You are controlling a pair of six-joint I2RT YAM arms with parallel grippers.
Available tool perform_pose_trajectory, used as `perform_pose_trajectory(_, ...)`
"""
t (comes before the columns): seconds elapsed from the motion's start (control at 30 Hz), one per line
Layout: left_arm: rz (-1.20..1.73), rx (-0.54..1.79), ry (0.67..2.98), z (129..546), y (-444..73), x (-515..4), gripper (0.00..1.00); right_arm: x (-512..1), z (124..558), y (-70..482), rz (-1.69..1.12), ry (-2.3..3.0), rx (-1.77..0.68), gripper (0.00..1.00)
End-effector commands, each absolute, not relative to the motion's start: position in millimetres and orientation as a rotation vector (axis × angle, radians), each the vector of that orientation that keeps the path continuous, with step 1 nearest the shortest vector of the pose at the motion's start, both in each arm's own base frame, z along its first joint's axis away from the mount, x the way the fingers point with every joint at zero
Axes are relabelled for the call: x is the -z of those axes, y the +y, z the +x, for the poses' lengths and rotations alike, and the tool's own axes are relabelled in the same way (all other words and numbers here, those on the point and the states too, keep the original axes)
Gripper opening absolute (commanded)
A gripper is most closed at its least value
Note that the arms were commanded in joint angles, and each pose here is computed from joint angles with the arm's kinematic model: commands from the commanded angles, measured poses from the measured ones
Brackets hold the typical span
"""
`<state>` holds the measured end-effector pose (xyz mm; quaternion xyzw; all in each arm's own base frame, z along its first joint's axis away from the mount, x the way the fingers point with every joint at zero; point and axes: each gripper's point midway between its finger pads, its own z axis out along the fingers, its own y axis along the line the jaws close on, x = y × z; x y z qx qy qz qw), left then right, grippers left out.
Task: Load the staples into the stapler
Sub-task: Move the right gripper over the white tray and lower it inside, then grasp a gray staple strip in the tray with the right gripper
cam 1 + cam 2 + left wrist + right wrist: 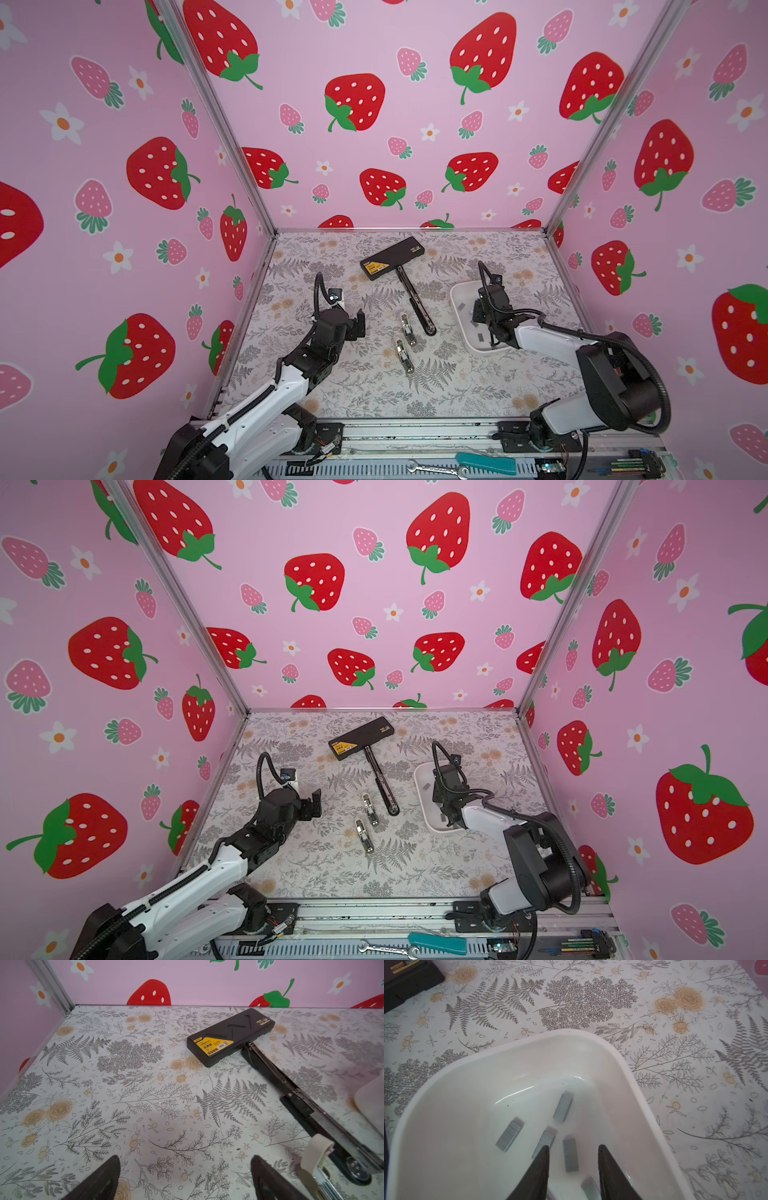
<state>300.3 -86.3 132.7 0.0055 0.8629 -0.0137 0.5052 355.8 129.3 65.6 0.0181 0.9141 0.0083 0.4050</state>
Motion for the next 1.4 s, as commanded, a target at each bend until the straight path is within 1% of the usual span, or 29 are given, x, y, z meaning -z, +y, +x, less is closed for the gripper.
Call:
perform_pose_trajectory(0.0,-0.072,0.002,2.047,302,-75,-132,0.99,-66,372,140,0.016,2.300,-0.069,0.42)
perform_pose_trajectory(0.2,-0.151,0.024,2.010,292,-62,-118,0.99,-57,384,131,0.046,2.308,-0.054,0.42)
perform_pose_trajectory(0.3,-0.141,0.051,2.017,289,-65,-115,0.99,-49,390,133,0.030,2.335,-0.061,0.42)
perform_pose_trajectory(0.6,-0.171,0.078,1.979,281,-59,-119,0.99,-36,400,135,0.019,2.363,-0.044,0.38)
perform_pose_trajectory(0.7,-0.170,0.080,1.980,281,-59,-118,0.99,-31,402,140,-0.001,2.383,-0.065,0.32)
perform_pose_trajectory(0.77,-0.167,0.083,1.982,282,-61,-119,0.99,-28,402,140,0.000,2.392,-0.059,0.31)
perform_pose_trajectory(1.37,-0.163,0.092,1.982,280,-61,-119,0.99,-27,400,132,0.032,2.395,-0.014,0.30)
